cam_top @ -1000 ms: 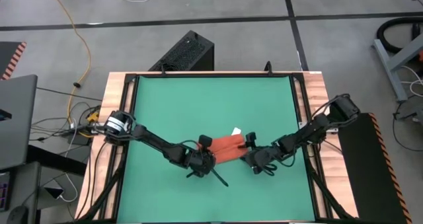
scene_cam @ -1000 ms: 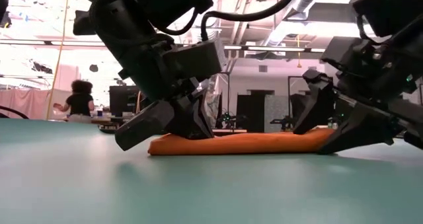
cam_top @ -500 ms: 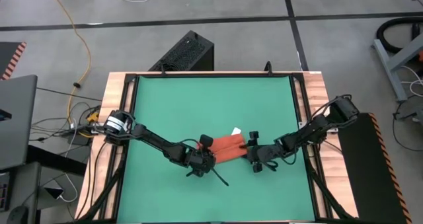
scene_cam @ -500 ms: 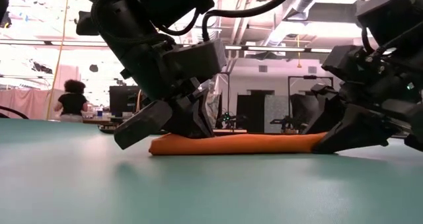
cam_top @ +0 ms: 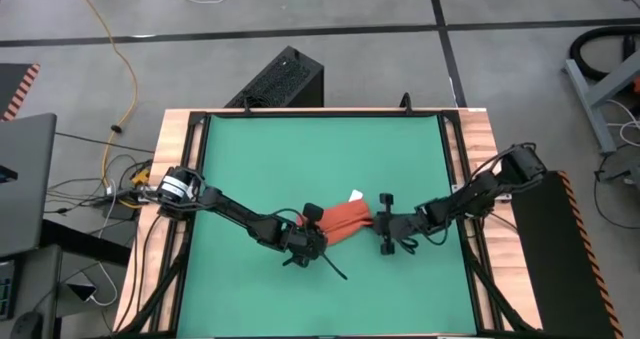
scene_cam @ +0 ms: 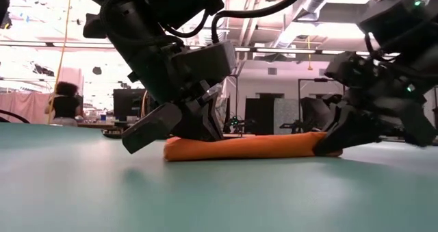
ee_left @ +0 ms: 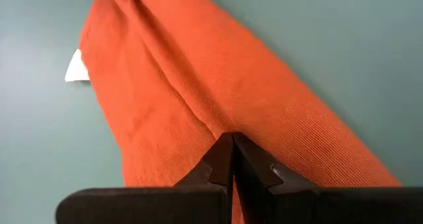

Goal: Roll towel
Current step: Roll the orange towel

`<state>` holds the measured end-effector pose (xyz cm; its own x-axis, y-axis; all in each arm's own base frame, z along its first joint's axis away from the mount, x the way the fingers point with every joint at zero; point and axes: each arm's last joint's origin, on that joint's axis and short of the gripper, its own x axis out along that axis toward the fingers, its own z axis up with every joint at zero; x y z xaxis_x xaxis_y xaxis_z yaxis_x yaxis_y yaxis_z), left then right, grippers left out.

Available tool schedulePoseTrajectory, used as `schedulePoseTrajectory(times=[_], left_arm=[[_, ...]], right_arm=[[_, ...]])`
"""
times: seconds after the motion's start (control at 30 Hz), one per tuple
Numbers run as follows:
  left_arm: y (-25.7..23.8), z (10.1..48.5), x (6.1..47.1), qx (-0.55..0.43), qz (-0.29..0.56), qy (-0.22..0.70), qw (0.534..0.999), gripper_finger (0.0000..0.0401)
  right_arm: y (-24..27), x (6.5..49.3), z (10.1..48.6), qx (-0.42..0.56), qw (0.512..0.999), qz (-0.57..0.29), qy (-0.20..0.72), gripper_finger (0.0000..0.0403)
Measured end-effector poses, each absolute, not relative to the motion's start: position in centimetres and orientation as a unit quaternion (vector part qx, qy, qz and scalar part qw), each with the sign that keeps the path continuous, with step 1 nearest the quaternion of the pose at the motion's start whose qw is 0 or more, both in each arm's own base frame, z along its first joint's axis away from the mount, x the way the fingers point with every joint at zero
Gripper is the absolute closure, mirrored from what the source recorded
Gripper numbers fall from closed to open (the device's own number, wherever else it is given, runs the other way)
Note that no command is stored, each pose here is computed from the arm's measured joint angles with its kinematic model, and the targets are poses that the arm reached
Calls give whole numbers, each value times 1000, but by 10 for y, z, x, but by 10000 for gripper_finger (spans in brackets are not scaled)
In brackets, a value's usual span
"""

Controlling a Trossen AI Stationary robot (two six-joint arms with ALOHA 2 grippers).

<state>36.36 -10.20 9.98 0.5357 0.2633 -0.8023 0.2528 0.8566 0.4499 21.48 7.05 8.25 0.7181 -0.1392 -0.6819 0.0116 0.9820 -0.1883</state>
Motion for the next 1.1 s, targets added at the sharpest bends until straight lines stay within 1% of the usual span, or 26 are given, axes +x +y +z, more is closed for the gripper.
schedulePoseTrajectory(times=[0.13,0.23,0.47,0.57,0.63,0.7,0.8,0.87,1.0,1.1], left_arm=[[-104,100,364,267,2,477,837,401],[-105,101,364,265,-7,473,840,401],[-107,101,366,258,-23,467,846,401],[-109,112,366,257,-29,453,853,401],[-109,123,362,257,-36,449,855,401],[-109,142,356,254,-42,441,860,401],[-106,168,350,271,-25,424,864,401],[-102,182,343,285,-9,425,859,401],[-99,195,338,296,-7,417,860,401],[-95,190,340,328,-19,403,854,401]], right_arm=[[67,218,95,19,923,-10,384,374],[58,222,109,108,913,6,394,374],[26,226,138,286,871,-28,400,374],[15,226,144,346,847,-50,400,374],[11,226,146,364,838,-51,404,374],[8,225,144,372,831,-50,411,374],[4,225,141,384,823,-55,415,374],[2,226,141,393,819,-60,415,374],[-4,225,137,417,800,-70,426,374],[-8,225,138,431,794,-64,424,374]])
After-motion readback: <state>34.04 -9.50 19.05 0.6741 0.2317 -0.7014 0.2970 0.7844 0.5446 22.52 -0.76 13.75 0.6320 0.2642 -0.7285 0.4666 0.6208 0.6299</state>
